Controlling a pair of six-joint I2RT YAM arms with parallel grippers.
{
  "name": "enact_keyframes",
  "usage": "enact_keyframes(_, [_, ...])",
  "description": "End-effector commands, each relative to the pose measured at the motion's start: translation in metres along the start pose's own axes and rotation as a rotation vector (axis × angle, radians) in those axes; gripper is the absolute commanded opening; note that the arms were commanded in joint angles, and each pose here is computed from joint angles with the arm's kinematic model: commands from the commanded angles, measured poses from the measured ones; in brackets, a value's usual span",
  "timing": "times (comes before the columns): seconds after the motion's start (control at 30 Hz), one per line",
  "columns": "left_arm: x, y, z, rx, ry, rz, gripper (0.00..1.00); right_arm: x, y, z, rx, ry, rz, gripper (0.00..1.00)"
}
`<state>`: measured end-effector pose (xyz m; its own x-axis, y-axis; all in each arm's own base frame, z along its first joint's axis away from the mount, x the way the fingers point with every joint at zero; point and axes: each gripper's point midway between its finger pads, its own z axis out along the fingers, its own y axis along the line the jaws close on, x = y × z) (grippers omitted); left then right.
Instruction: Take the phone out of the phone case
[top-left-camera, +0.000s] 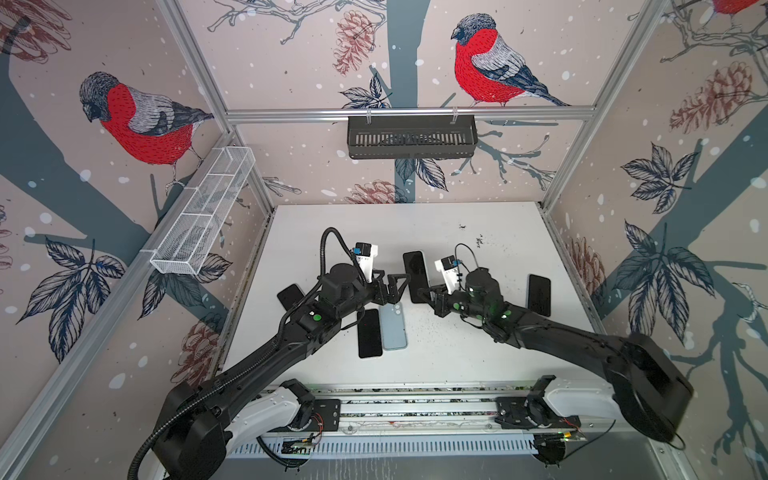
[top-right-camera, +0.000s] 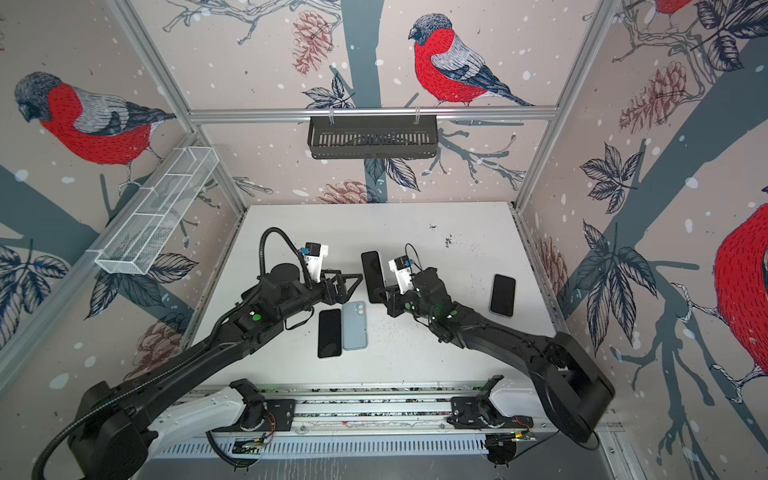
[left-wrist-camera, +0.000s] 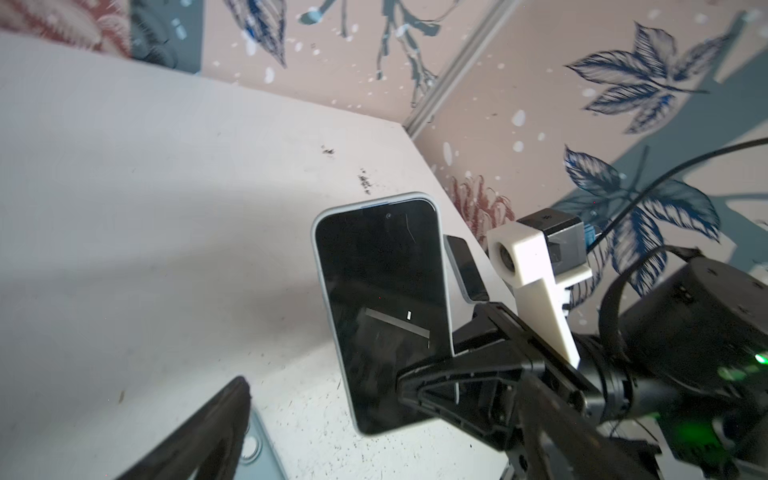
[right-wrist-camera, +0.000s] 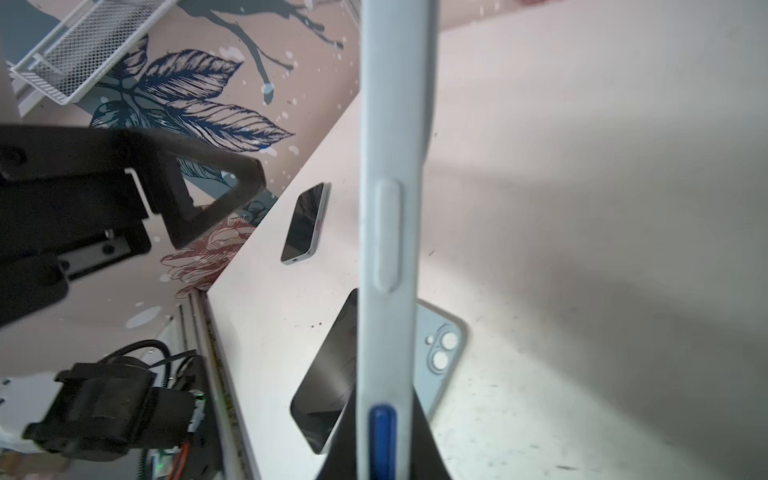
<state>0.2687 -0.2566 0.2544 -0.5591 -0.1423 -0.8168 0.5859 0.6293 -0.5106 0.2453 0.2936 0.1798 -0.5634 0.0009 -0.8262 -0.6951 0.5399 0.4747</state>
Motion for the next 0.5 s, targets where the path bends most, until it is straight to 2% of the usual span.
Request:
enact_keyframes(0.0, [0.004, -0.036, -0.007, 0.163, 0.101, 0.297, 0.97, -0.027, 0.026, -0.032, -0.088, -0.186, -0.342, 0.01])
enact_keyframes(0.13, [0.021, -0.045, -0.016, 0.235, 0.218, 0.459, 0.97, -0.039, 0.042, -0.073, -0.151, -0.351, -0.499, 0.01])
enact_keyframes(0.2, [0.032, -0.054, -0.023, 0.315, 0.248, 0.533, 0.93, -0.036, 0.052, -0.084, -0.206, -0.369, -0.564, 0.0])
enact_keyframes(0.3, [0.041, -0.075, -0.037, 0.472, 0.232, 0.636, 0.84, -0.032, 0.06, -0.095, -0.266, -0.393, -0.611, 0.0])
enact_keyframes(0.37, [0.036, -0.084, -0.043, 0.512, 0.194, 0.676, 0.77, -0.029, 0.067, -0.102, -0.329, -0.42, -0.621, 0.0])
enact_keyframes(0.47, [0.029, -0.097, -0.048, 0.575, 0.158, 0.726, 0.75, -0.016, 0.075, -0.103, -0.406, -0.398, -0.65, 0.0])
